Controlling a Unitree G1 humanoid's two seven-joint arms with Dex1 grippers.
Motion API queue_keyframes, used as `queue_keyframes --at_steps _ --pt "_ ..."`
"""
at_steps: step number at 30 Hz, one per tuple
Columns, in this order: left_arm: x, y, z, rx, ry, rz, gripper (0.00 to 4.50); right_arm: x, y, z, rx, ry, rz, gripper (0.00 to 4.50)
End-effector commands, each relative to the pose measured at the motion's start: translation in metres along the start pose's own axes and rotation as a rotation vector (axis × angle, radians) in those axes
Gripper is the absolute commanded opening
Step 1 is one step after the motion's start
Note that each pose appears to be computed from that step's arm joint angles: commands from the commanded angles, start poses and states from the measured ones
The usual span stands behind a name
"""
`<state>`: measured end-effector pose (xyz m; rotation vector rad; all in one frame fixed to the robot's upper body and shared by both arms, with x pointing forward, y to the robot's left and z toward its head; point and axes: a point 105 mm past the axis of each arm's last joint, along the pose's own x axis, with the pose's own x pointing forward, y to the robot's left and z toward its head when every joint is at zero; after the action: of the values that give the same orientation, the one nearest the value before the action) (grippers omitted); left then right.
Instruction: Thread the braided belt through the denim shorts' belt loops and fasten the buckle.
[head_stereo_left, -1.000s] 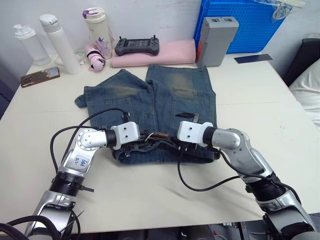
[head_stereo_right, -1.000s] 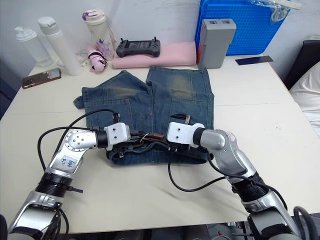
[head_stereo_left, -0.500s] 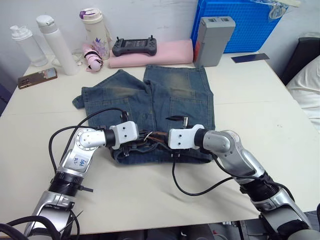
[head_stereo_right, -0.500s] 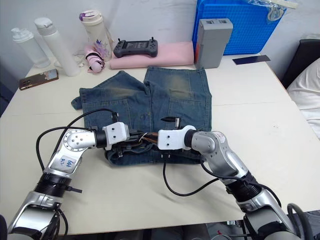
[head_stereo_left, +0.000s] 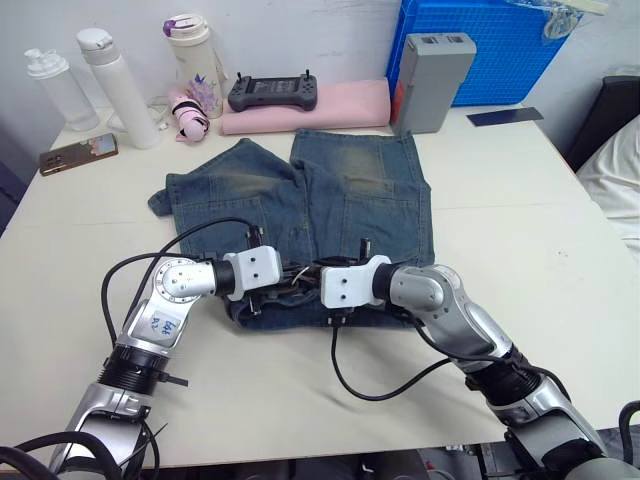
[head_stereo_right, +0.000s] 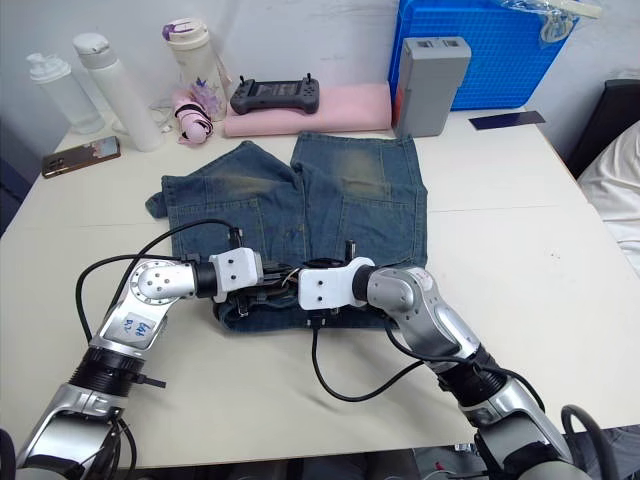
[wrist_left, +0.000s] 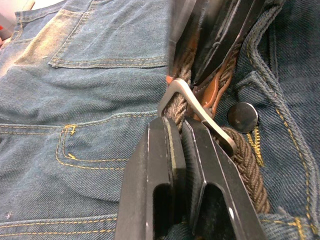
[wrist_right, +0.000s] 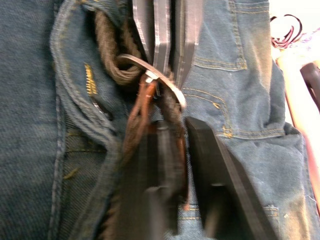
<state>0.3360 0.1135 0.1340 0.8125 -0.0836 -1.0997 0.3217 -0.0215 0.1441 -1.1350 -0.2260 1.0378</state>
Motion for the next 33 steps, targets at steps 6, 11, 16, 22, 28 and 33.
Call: queue_keyframes --at_steps 6,11,16,22,28,33 --pt "-0.001 -0.001 0.005 -0.042 -0.039 0.009 0.82 -0.004 -0.006 -0.002 0.014 0.013 -0.029 0.0" --pt "-0.019 0.002 0.008 -0.133 -0.044 0.04 2.82 -0.005 -0.007 -0.003 0.026 0.022 -0.043 0.0" --pt "-0.065 0.001 0.002 -0.393 -0.068 0.098 3.28 -0.008 -0.01 -0.007 0.03 0.038 -0.061 0.0" --pt "-0.1 0.007 -0.004 -0.549 -0.09 0.192 2.43 -0.011 -0.01 -0.01 0.04 0.047 -0.076 0.0" --pt "-0.084 0.01 -0.004 -0.529 -0.076 0.166 0.05 -0.012 -0.008 -0.011 0.042 0.05 -0.074 0.0" --pt "-0.058 -0.006 -0.015 -0.493 -0.006 0.056 0.05 -0.013 -0.009 -0.011 0.042 0.053 -0.077 0.0"
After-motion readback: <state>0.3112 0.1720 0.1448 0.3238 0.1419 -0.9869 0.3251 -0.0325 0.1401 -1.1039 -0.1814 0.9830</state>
